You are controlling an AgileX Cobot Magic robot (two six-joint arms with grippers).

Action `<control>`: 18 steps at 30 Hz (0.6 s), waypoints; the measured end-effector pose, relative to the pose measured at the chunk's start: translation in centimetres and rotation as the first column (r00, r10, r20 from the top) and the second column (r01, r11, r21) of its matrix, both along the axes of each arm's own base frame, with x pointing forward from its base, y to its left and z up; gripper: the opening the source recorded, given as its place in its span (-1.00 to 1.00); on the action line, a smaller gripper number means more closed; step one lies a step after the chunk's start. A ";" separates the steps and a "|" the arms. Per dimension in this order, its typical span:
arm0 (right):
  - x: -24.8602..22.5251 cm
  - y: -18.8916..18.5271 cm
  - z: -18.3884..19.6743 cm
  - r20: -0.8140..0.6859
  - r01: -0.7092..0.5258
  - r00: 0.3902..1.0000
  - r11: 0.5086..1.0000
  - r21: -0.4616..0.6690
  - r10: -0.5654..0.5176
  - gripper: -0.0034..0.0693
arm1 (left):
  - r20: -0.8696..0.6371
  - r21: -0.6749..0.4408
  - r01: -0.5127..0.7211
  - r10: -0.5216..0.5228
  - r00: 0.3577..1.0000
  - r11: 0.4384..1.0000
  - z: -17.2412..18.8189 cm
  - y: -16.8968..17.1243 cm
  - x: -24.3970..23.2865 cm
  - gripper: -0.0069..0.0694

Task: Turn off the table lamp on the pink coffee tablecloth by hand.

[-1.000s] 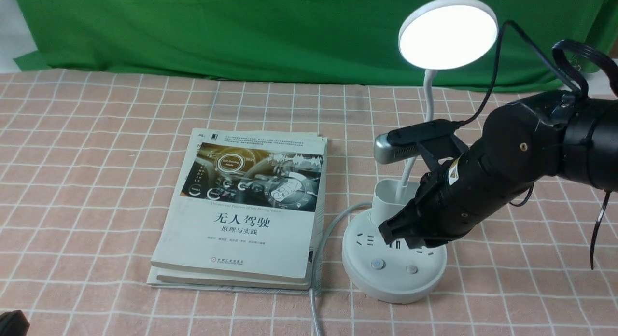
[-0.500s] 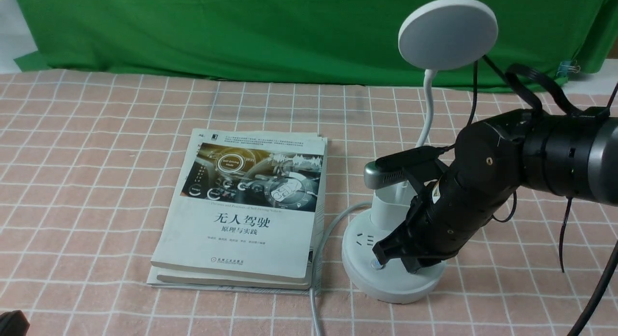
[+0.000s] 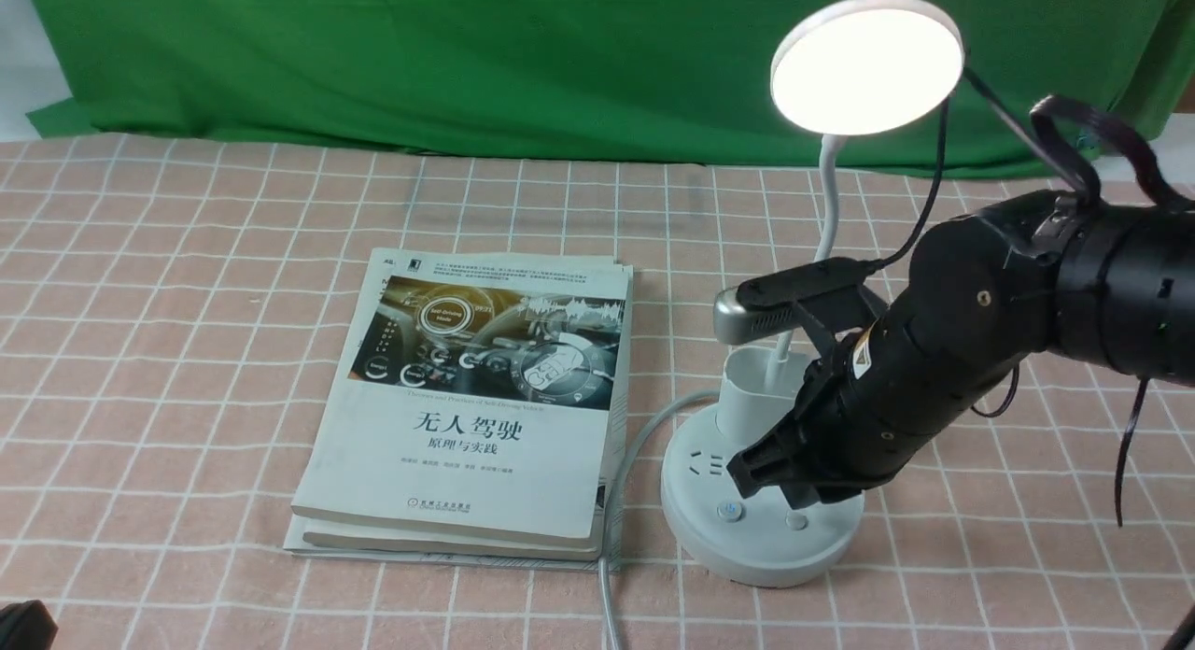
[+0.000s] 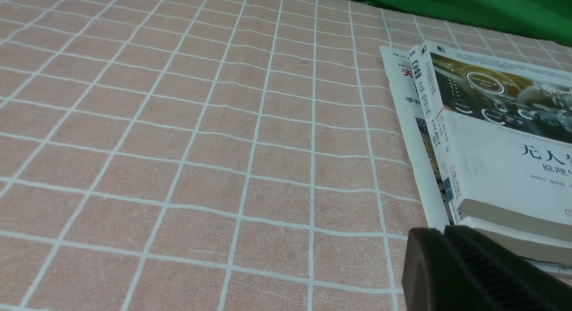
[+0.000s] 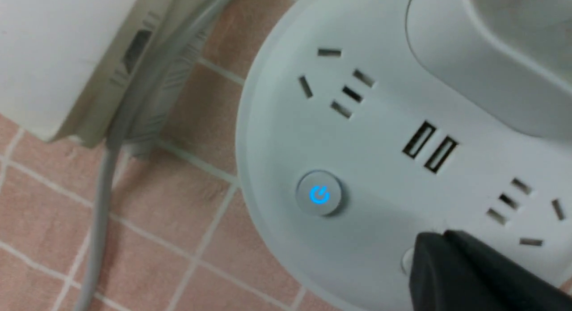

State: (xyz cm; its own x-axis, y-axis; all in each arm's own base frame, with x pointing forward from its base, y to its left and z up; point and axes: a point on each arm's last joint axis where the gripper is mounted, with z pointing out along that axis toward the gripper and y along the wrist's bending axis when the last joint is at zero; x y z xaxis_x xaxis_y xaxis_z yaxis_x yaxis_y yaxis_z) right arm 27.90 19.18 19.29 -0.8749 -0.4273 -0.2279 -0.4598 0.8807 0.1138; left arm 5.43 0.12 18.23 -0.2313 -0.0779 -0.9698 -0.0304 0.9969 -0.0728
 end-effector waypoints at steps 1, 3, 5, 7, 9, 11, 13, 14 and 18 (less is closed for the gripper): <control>0.1 0.0 -0.5 -0.012 -0.003 1.000 1.000 -0.009 0.003 -0.80 | 0.000 0.000 0.000 0.000 1.000 1.000 0.0 0.0 0.0 -0.80; 0.1 0.1 -1.0 -0.031 -0.011 0.999 1.000 -0.022 0.010 -0.80 | 0.000 0.000 0.000 0.000 1.000 1.000 0.0 0.0 0.0 -0.80; 0.3 0.2 -1.1 -0.029 -0.022 0.999 0.999 -0.023 0.022 -0.80 | 0.000 0.000 0.000 0.000 1.000 1.000 0.0 0.0 0.0 -0.80; 0.2 0.2 -1.1 -0.030 -0.024 0.999 0.999 -0.024 0.024 -0.80 | 0.000 0.000 0.000 0.000 1.000 1.000 0.0 0.0 0.0 -0.80; 0.1 0.1 -0.7 -0.025 -0.025 0.999 0.999 -0.021 0.025 -0.80 | 0.000 0.000 0.000 0.000 1.000 1.000 0.0 0.0 0.0 -0.80; -0.2 -0.1 0.0 -0.020 -0.027 0.999 0.999 -0.017 0.027 -0.80 | 0.000 0.000 0.000 0.000 1.000 1.000 0.0 0.0 0.0 -0.80; -0.7 -0.4 1.5 0.002 -0.029 1.000 1.000 -0.002 0.029 -0.80 | 0.000 0.000 0.000 0.000 1.000 1.000 0.0 0.0 0.0 -0.80; -1.0 -0.6 2.2 0.016 -0.029 0.999 1.000 0.007 0.029 -0.80 | 0.000 0.000 0.000 0.000 1.000 1.000 0.0 0.0 0.0 -0.80; -3.2 -2.0 5.4 0.088 -0.032 0.996 0.998 0.052 0.028 -0.80 | 0.000 0.000 0.000 0.000 1.000 1.000 0.0 0.0 0.0 -0.80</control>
